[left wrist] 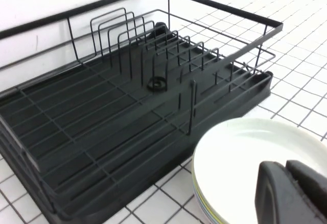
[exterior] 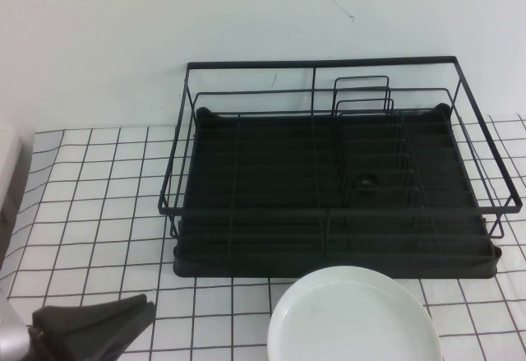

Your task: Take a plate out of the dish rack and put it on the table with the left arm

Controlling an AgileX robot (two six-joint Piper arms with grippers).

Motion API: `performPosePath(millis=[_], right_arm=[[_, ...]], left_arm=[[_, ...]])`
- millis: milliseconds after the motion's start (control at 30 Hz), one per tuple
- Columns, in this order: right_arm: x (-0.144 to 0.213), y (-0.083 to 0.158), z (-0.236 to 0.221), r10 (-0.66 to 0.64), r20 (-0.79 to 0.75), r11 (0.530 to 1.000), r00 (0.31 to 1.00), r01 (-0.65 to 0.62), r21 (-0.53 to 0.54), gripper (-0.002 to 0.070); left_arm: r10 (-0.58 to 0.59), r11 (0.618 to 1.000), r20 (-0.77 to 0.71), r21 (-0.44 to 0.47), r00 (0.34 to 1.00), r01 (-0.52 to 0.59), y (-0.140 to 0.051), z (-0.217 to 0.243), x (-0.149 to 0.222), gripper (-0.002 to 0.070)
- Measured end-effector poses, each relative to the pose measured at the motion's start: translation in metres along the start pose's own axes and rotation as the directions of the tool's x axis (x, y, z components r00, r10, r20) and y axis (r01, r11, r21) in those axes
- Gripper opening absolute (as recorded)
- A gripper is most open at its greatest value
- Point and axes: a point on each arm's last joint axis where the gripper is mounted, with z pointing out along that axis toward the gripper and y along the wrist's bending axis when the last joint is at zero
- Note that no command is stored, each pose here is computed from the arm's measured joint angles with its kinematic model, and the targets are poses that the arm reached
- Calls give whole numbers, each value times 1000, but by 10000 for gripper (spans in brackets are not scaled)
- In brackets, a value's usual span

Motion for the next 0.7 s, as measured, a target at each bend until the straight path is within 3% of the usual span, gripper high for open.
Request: performPosePath(millis=[267, 433, 567, 700], right_arm=[[0, 0, 0, 0, 0, 1000, 1000, 0, 0, -1], [0, 0, 0, 0, 0, 1000, 1000, 0, 0, -1], [0, 0, 0, 0, 0, 1000, 1000, 0, 0, -1], [0, 0, 0, 0, 0, 1000, 1000, 0, 0, -1]], left_arm=[[57, 998, 8, -18, 998, -57, 1, -2, 3, 1], [92, 992, 34, -85, 995, -89, 7, -2, 9, 0], [101, 975, 100, -210, 990, -78, 17, -14, 26, -1], [128, 916, 187, -398, 974, -44, 29, -29, 49, -1]])
